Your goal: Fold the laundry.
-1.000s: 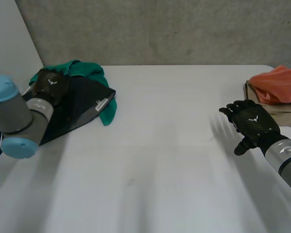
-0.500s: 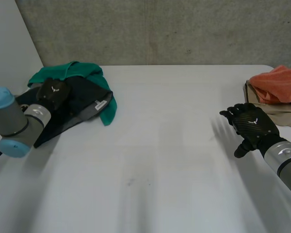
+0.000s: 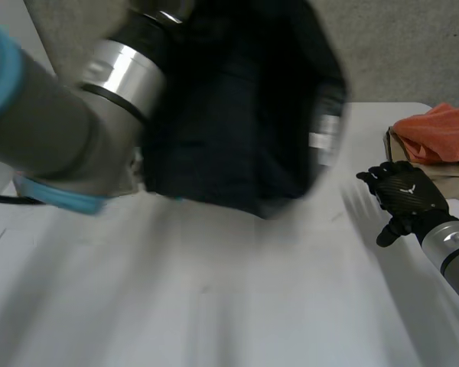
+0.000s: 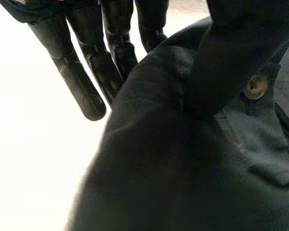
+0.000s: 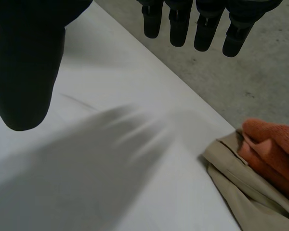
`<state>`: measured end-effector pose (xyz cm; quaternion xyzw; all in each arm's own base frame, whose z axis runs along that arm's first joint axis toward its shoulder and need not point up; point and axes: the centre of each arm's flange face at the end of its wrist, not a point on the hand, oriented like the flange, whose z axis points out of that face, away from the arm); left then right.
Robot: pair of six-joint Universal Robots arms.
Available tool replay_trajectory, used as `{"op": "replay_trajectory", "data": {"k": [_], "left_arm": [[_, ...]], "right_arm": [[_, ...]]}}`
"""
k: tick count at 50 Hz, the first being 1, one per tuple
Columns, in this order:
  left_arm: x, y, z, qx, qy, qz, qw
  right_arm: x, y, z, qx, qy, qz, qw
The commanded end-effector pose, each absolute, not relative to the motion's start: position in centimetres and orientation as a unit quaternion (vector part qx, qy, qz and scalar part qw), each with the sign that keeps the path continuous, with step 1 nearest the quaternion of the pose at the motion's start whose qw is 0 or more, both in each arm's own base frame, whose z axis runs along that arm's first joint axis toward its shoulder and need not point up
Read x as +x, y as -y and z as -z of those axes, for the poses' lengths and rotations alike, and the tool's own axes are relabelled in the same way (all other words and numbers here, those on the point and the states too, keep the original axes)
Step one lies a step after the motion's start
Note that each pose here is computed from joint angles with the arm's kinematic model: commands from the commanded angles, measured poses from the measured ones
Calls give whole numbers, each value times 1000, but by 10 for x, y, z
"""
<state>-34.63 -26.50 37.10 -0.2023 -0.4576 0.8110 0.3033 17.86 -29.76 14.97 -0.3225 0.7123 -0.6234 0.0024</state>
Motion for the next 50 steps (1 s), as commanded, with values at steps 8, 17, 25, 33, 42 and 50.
{"op": "replay_trajectory", "data": {"k": [8,17,25,33,42,50], "left_arm": [[-456,217,-188,-281,580,-679,353],[-449,208,-187,-290,589,-670,346],[-419,197,-242,-283,564,-701,332],[-368,194,-252,-302,584,-709,256],[-329,207,-214,-299,655,-663,205],[-332,207,-158,-343,713,-581,188]], "right_arm": [[160,317,-163,-268,-722,635,-67],[149,325,-167,-249,-724,637,-85],[151,322,-173,-257,-729,630,-77],[157,303,-229,-288,-716,634,-48],[173,263,-276,-347,-714,608,20],[188,235,-279,-371,-742,554,62]]}}
